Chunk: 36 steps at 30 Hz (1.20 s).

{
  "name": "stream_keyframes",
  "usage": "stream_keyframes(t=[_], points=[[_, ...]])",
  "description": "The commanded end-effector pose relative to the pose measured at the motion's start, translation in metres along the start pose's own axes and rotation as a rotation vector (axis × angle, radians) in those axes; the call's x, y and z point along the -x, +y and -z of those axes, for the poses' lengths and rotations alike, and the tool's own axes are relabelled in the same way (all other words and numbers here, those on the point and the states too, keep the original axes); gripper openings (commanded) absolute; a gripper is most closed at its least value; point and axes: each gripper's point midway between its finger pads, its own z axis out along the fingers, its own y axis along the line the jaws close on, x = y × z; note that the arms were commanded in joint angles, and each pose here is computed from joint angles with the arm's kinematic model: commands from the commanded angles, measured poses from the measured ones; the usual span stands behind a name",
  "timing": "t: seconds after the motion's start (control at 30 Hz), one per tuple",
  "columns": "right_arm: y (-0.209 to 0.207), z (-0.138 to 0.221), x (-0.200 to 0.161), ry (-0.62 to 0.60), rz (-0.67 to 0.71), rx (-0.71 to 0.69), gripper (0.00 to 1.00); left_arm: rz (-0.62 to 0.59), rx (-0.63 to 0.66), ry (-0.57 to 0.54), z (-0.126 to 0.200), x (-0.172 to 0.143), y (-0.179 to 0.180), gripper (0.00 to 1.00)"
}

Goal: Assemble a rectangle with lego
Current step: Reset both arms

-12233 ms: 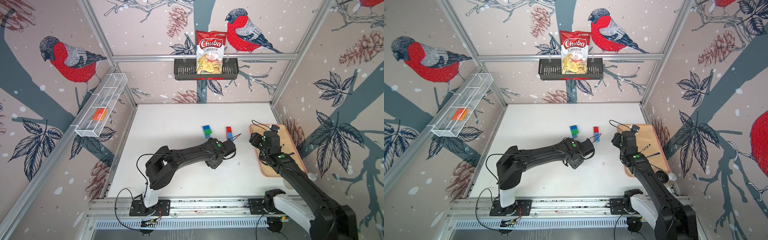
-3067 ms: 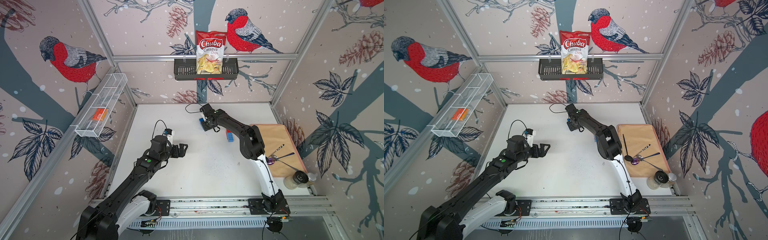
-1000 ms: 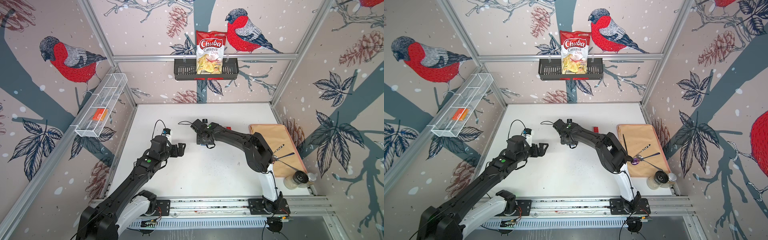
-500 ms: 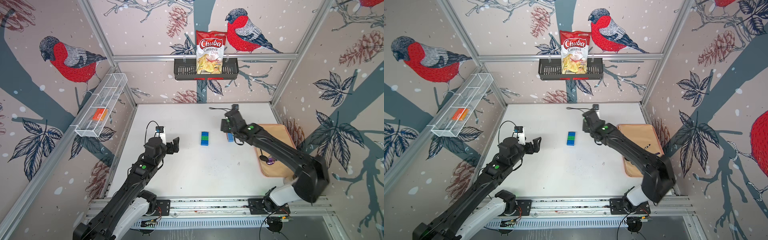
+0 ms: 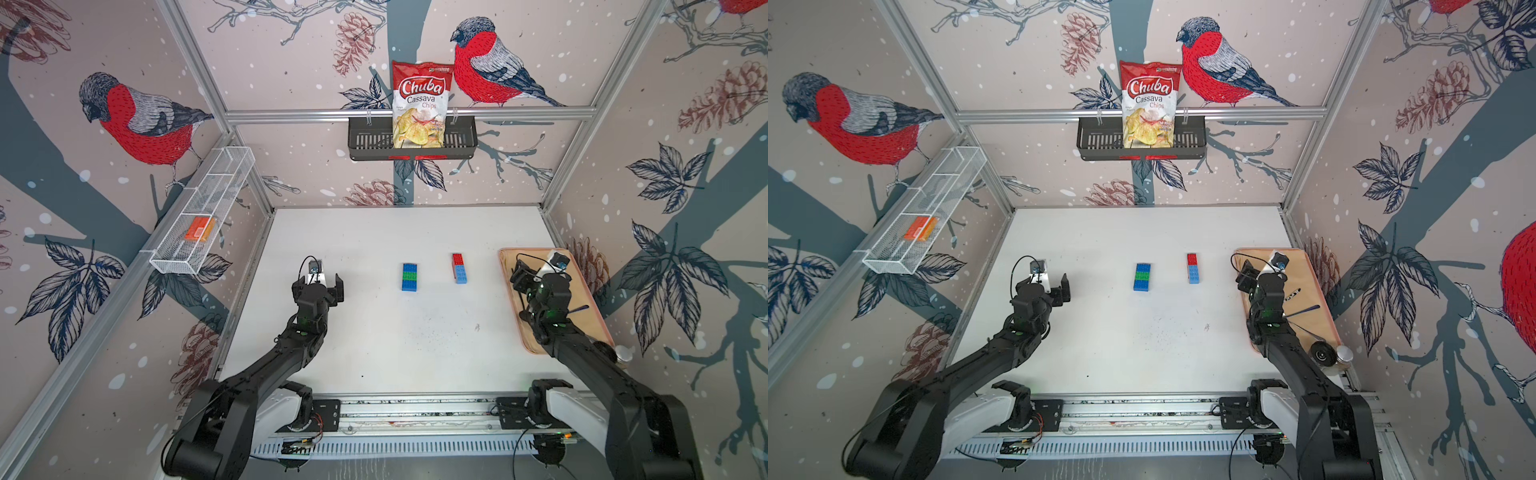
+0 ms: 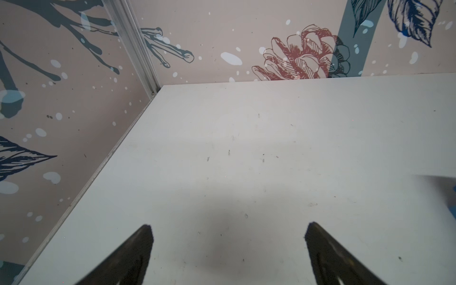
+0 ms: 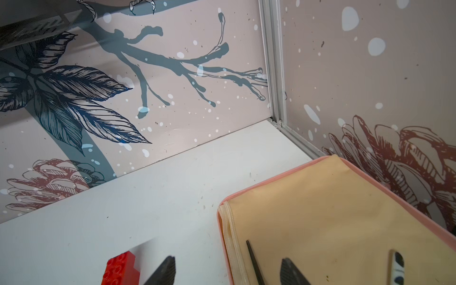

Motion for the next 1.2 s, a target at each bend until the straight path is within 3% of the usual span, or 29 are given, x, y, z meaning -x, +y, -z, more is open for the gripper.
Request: stream_keyframes(t=[0.0, 0.23, 0.33, 0.43, 0.53, 0.6, 0.63, 0.77, 0.8, 0.83, 1.1, 1.17], points=[[0.011, -0.002, 0.017, -0.117, 0.08, 0.057, 0.7, 0.042, -0.018, -0.133, -0.005, 0.023, 0.001, 0.96], [-0.002, -0.012, -0.01, -0.17, 0.212, -0.039, 0.7, 0.079, -0.019, -0.217, -0.012, 0.022, 0.016, 0.96], [0.009, -0.016, -0.017, -0.178, 0.287, -0.028, 0.7, 0.02, -0.041, -0.222, -0.022, 0.026, 0.011, 0.96], [0.001, -0.016, -0.018, -0.197, 0.232, 0.012, 0.7, -0.062, -0.083, -0.227, -0.032, 0.024, 0.0, 0.95], [0.0, -0.006, -0.02, -0.251, 0.205, 0.107, 0.69, 0.007, -0.047, -0.199, -0.04, 0.02, 0.017, 0.95], [-0.001, -0.014, -0.024, -0.202, 0.217, 0.089, 0.69, 0.032, -0.056, -0.228, -0.035, 0.011, 0.02, 0.95], [-0.003, -0.022, -0.029, -0.153, 0.213, 0.071, 0.7, 0.033, -0.05, -0.283, -0.029, 0.014, 0.022, 0.96], [-0.012, -0.027, -0.025, -0.171, 0.18, 0.016, 0.77, 0.053, -0.029, -0.232, -0.039, 0.011, 0.027, 0.96], [-0.013, -0.029, -0.025, -0.159, 0.178, 0.013, 0.93, 0.063, 0.0, -0.242, -0.038, 0.012, 0.032, 0.97], [-0.013, -0.03, -0.026, -0.152, 0.179, 0.011, 1.0, 0.069, 0.011, -0.231, -0.039, 0.01, 0.034, 0.98], [-0.012, -0.026, -0.024, -0.176, 0.186, 0.01, 1.0, 0.067, 0.02, -0.241, -0.037, 0.012, 0.034, 0.98], [-0.015, -0.016, -0.021, -0.216, 0.196, -0.046, 1.0, 0.067, 0.019, -0.242, -0.037, 0.012, 0.034, 0.98]])
